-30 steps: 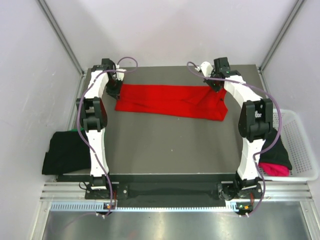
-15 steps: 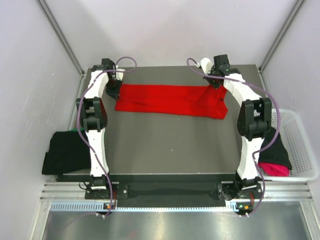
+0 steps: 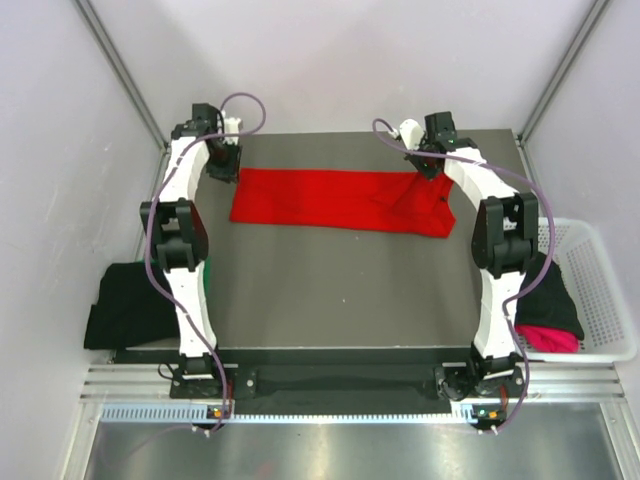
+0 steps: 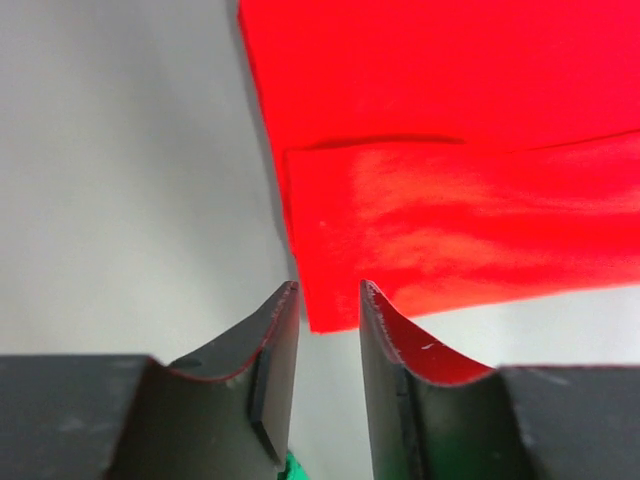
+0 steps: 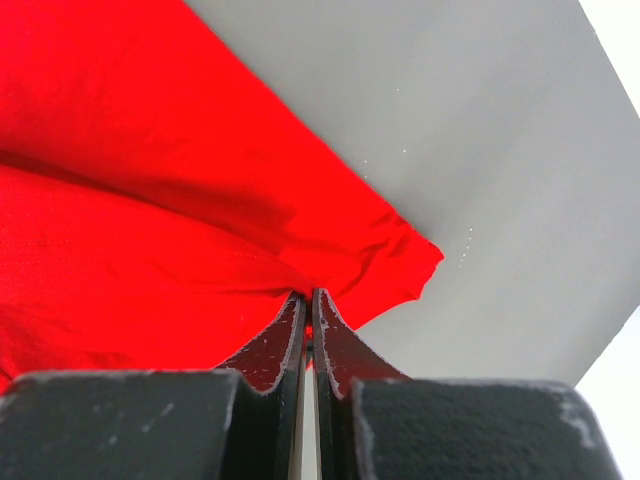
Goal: Fold and stack the t-shirts
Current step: Fold the tshirt
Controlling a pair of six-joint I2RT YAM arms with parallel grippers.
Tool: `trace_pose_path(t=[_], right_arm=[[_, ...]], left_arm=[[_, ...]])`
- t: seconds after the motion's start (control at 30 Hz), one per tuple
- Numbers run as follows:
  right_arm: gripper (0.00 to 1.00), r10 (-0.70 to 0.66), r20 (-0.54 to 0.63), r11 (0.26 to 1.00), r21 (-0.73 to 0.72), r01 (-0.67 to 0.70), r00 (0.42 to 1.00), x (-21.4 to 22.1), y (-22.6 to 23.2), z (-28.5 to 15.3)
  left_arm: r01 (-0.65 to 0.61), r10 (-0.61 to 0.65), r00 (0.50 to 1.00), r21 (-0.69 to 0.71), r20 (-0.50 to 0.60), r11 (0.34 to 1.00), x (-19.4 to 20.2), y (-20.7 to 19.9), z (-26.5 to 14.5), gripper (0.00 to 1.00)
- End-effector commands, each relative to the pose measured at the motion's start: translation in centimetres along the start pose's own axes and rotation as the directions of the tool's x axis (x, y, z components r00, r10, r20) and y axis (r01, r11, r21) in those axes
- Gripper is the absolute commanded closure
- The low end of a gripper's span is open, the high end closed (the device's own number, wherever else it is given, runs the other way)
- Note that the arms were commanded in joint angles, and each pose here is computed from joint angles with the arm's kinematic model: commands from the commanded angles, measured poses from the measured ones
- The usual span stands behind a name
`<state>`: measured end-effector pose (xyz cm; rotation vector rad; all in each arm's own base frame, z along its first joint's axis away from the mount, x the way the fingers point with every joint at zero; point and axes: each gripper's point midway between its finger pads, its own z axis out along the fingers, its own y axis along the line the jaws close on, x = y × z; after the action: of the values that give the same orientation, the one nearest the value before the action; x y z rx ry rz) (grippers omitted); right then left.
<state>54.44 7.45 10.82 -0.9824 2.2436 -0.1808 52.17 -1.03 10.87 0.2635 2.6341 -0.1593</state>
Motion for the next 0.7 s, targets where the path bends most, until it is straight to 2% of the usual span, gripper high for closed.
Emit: trace_pose_path(t=[0.0, 0.07, 0.17, 0.3, 0.43, 0.47, 0.5, 0.53, 0.6, 0.67], right_arm=[[0.99, 0.015, 0.070, 0.999, 0.045, -0.018, 0.997, -2.5, -1.8, -0.9], [0.99, 0.016, 0.074, 0.999, 0.045, -0.020, 0.997, -2.6, -1.8, -1.0], [0.99, 0.019, 0.075, 0.999, 0.046, -0.022, 0.997, -2.7, -1.7, -0.9], [0.99, 0.016, 0.070, 0.998, 0.059, -0.020, 0.997, -2.7, -1.9, -0.4], [0.98, 0.028, 0.050, 0.994, 0.103, -0.033, 0.998, -2.3, -3.2, 0.2], [0.94, 0.042, 0.054, 0.992, 0.116, -0.048, 0.998, -2.4, -3.5, 0.2], [0.85, 0.061, 0.065, 0.989, 0.128, -0.069, 0.996, -2.6, -3.7, 0.3], [0.66, 0.075, 0.068, 0.987, 0.138, -0.084, 0.995, -2.6, -3.9, 0.0], [0.57, 0.095, 0.098, 0.983, 0.145, -0.108, 0.991, -3.0, -4.0, -1.0], [0.55, 0.091, 0.129, 0.988, 0.115, -0.106, 0.987, -3.3, -3.1, -2.4]], left_arm=[[-0.081, 0.058, 0.971, 0.090, 0.232, 0.993, -4.3, -3.5, -5.6, 0.67], [-0.141, 0.113, 0.970, 0.123, 0.214, 0.982, -3.3, -6.2, -4.2, 0.70], [-0.158, 0.137, 0.982, 0.161, 0.133, 0.974, -0.8, -7.2, -1.3, 0.74], [-0.123, 0.110, 0.991, 0.181, 0.080, 0.976, 0.8, -7.2, 1.4, 0.77], [-0.120, 0.119, 0.993, 0.128, 0.016, 0.984, 2.1, -5.9, 2.9, 0.78], [-0.115, 0.115, 0.993, 0.123, 0.003, 0.986, 2.5, -5.6, 3.2, 0.79], [-0.105, 0.107, 0.994, 0.122, -0.008, 0.987, 2.9, -5.4, 3.3, 0.79], [-0.108, 0.110, 0.994, 0.123, -0.007, 0.987, 3.0, -5.4, 3.4, 0.79], [-0.102, 0.105, 0.994, 0.122, -0.021, 0.987, 3.7, -5.3, 3.5, 0.79], [-0.101, 0.106, 0.994, 0.119, -0.030, 0.988, 4.2, -5.2, 3.7, 0.79]])
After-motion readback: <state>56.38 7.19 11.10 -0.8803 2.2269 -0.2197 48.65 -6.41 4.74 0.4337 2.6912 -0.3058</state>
